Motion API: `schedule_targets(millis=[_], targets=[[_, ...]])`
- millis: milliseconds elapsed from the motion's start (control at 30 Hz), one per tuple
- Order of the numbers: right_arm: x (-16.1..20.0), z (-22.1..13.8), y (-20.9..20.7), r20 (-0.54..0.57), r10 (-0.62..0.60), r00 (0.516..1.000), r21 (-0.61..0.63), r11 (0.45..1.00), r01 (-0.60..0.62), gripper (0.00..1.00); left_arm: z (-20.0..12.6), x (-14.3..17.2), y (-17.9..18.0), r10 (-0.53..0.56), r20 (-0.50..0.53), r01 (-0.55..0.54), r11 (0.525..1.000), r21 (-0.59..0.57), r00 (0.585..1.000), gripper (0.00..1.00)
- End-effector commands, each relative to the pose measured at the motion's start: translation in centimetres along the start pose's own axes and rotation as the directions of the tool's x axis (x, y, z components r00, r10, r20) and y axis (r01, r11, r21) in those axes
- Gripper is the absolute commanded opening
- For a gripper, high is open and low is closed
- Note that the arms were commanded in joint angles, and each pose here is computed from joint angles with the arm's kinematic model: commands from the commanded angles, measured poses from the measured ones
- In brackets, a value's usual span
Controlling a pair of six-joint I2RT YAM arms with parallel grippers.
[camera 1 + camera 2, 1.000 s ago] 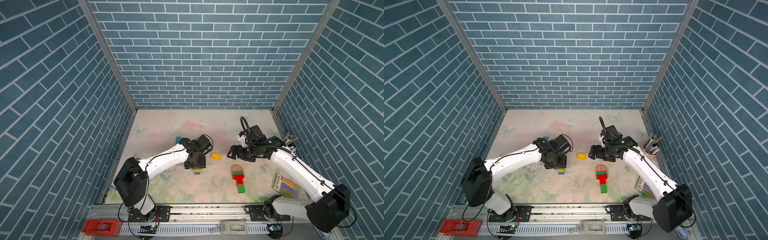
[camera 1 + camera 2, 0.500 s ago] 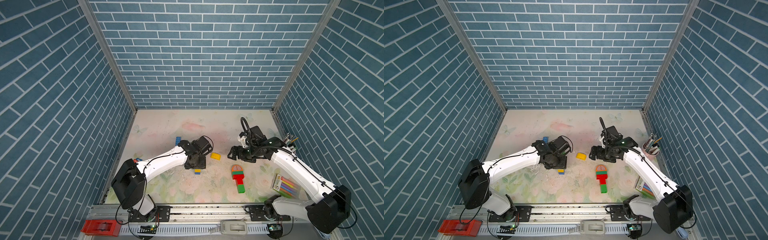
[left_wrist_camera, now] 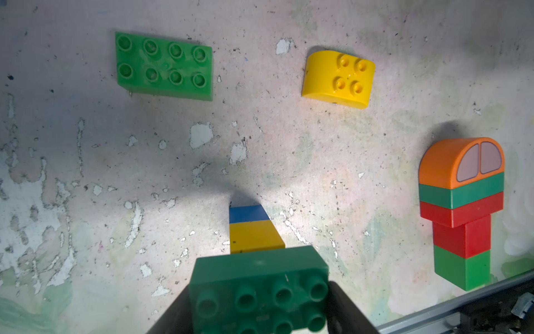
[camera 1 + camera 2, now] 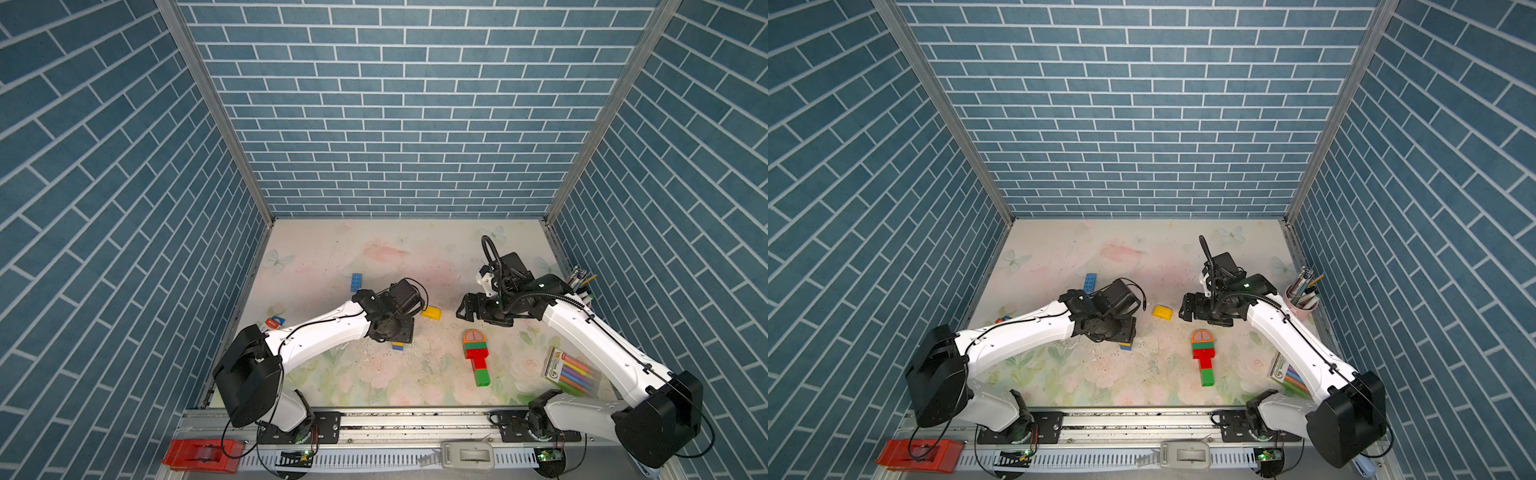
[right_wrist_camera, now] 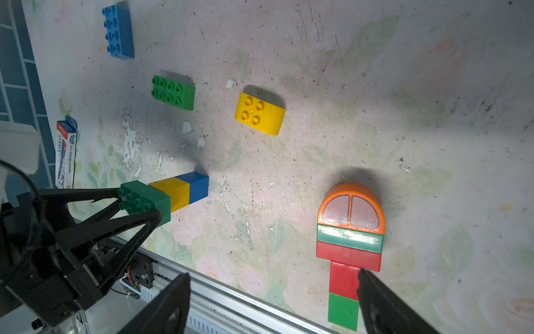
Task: Assemble an ice cream with lego
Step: Assemble the lego brick with the lego brick.
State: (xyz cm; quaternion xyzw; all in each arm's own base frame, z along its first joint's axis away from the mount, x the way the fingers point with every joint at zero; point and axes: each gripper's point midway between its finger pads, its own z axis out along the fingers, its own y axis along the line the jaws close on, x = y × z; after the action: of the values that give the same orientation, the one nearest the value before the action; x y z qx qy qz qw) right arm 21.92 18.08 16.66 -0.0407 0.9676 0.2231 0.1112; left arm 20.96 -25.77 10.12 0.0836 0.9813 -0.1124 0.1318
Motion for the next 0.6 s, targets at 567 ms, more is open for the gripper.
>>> schedule_targets(millis=[567], targets=[[0.49,-0.79,-0.61,0.002,0.002,1.000,0.023,1.000,-0.002,0.91,1.99,5.47,2.50,0.064,-0.287,-0.124,0.973,-0.193,0.956,0.00]])
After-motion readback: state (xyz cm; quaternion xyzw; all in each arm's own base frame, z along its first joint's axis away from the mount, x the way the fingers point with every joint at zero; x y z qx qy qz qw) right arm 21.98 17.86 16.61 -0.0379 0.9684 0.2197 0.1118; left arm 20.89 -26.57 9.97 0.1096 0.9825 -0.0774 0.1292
